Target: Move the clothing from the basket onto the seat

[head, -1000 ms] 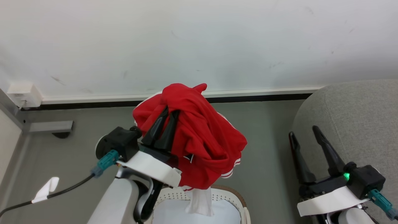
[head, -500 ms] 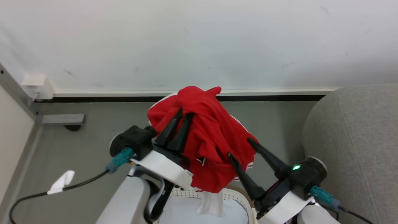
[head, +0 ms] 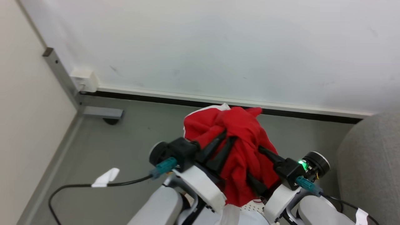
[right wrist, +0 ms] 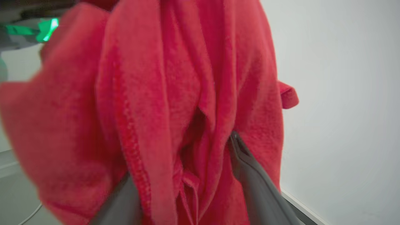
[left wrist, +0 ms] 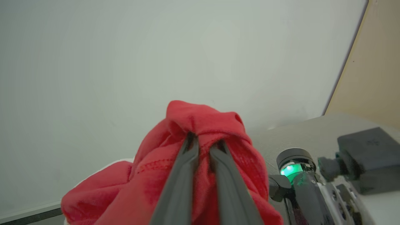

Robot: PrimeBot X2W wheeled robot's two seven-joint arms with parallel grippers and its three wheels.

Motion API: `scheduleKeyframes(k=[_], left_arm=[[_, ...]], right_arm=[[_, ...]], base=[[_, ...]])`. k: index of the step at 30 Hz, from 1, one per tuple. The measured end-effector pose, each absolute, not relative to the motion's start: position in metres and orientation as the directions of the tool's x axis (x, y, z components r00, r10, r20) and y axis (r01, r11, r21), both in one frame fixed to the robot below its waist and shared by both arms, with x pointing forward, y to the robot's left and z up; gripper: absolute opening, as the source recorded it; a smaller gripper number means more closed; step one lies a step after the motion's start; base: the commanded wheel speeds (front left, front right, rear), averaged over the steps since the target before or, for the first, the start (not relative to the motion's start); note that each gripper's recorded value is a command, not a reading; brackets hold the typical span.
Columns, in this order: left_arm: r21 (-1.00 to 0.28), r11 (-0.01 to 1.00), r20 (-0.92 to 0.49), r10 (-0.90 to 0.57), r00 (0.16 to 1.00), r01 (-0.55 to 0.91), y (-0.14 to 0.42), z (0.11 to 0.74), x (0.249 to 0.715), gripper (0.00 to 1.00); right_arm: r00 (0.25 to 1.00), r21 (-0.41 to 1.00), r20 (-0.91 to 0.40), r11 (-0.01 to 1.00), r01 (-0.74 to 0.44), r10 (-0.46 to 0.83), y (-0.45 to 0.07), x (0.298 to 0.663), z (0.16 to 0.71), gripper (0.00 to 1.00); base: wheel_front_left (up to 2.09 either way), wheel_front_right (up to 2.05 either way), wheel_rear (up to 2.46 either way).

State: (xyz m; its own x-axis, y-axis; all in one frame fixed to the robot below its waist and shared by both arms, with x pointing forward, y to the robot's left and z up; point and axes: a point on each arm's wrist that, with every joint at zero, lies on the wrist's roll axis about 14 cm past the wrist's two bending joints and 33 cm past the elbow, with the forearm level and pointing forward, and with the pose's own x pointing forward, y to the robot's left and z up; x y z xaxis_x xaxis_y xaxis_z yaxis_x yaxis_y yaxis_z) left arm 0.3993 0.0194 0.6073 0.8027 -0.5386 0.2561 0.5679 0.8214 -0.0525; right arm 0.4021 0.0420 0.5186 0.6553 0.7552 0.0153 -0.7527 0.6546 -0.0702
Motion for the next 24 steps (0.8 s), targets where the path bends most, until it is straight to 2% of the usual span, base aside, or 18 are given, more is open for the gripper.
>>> scheduleKeyframes(k=[11,13,14,24], left_arm=[[-0.029,0.805,0.223,-0.572,0.789,0.592,0.016,0.607,0.373,0.0],[-0.037,0.806,0.224,-0.57,0.791,0.591,0.018,0.608,0.37,0.0],[-0.039,0.808,0.224,-0.566,0.793,0.588,0.019,0.608,0.37,0.0],[-0.075,0.837,0.209,-0.519,0.829,0.543,0.031,0.601,0.378,0.0]], right_arm=[[0.634,-0.103,0.016,0.632,-0.768,0.773,0.072,0.412,0.527,1.0],[0.627,-0.103,0.018,0.625,-0.774,0.779,0.078,0.41,0.528,0.36],[0.625,-0.105,0.019,0.624,-0.775,0.78,0.079,0.409,0.529,0.0],[0.643,-0.066,0.038,0.644,-0.763,0.765,0.072,0.407,0.529,0.0]], base=[[0.0,0.0,0.0],[0.0,0.0,0.0],[0.0,0.0,0.0],[0.0,0.0,0.0]])
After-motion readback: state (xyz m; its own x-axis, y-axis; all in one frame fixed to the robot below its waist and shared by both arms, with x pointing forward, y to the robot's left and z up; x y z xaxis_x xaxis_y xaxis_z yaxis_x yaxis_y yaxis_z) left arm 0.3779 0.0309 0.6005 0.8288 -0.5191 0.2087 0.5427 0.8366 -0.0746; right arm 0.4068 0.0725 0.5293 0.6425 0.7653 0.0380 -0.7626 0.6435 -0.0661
